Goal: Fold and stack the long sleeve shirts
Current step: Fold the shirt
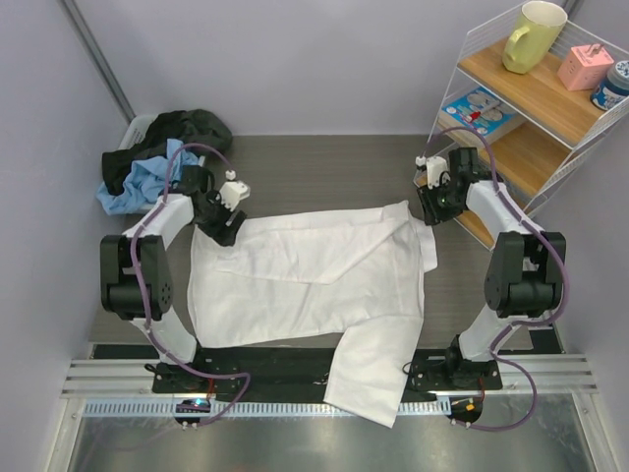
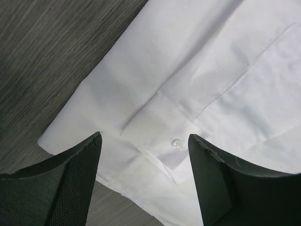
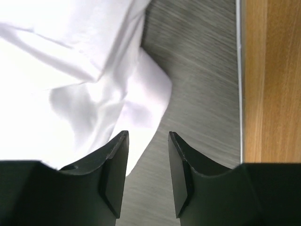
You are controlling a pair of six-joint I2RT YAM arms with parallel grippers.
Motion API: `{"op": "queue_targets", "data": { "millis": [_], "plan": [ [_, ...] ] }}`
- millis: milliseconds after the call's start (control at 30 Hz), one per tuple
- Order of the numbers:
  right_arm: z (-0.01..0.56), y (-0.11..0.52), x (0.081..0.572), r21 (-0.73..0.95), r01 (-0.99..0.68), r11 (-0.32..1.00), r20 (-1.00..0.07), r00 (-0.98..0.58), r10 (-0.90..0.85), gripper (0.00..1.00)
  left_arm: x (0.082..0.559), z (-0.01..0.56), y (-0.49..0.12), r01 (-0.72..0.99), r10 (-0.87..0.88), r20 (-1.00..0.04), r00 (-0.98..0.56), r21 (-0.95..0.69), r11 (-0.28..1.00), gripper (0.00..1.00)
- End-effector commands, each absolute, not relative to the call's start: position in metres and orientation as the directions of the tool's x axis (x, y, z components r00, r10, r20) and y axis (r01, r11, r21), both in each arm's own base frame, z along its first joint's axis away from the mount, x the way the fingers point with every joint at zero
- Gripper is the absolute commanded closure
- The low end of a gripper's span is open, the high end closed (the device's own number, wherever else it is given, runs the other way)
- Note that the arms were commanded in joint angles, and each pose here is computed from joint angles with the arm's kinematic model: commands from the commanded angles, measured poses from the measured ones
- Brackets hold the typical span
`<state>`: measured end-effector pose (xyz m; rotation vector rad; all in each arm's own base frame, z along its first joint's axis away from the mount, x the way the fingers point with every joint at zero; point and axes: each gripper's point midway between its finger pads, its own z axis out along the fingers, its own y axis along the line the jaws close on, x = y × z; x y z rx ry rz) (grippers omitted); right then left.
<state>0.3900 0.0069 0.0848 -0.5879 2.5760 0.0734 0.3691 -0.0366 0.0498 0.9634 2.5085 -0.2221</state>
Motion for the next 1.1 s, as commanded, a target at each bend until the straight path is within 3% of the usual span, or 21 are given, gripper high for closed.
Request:
{"op": "queue_targets", "data": {
  "millis": [0,133,367,533,667,900,1000,1067],
  "plan": [
    [0.113,0.036,0.37,0.066,-0.455,0.888,-0.523,-0.774,-0.357,0.55,0.35,0.074,-0.049,0.695,0.599,-0.493,-0.631,-0.018,0.718,0.25],
    [0.091,0.062,0.358,0.098,-0.5,0.86,-0.494,-0.775,-0.395,0.56,0.337,0.054,-0.049,0.702,0.616,-0.444,-0.65,-0.041,0.711,0.26],
    [0.042,0.055,0.353,0.082,-0.504,0.86,-0.428,-0.797,-0.426,0.59,0.34,0.018,-0.044,0.68,0.622,-0.353,-0.698,-0.055,0.731,0.31],
    [0.011,0.047,0.371,0.052,-0.487,0.872,-0.402,-0.809,-0.428,0.61,0.36,-0.013,-0.034,0.66,0.624,-0.297,-0.722,-0.028,0.751,0.35],
    [0.012,0.047,0.416,0.018,-0.475,0.88,-0.436,-0.795,-0.421,0.61,0.396,-0.018,-0.027,0.634,0.606,-0.272,-0.748,-0.018,0.773,0.36],
    [0.055,0.045,0.45,-0.034,-0.483,0.875,-0.494,-0.753,-0.434,0.6,0.437,0.024,-0.046,0.652,0.599,-0.379,-0.706,-0.018,0.758,0.33],
    [0.098,0.046,0.439,-0.048,-0.523,0.851,-0.535,-0.706,-0.464,0.56,0.421,0.063,-0.066,0.692,0.592,-0.47,-0.655,-0.057,0.72,0.3],
    [0.11,0.057,0.412,0.004,-0.579,0.816,-0.537,-0.689,-0.486,0.48,0.394,0.09,-0.076,0.728,0.602,-0.514,-0.612,-0.068,0.682,0.27]
  ]
}}
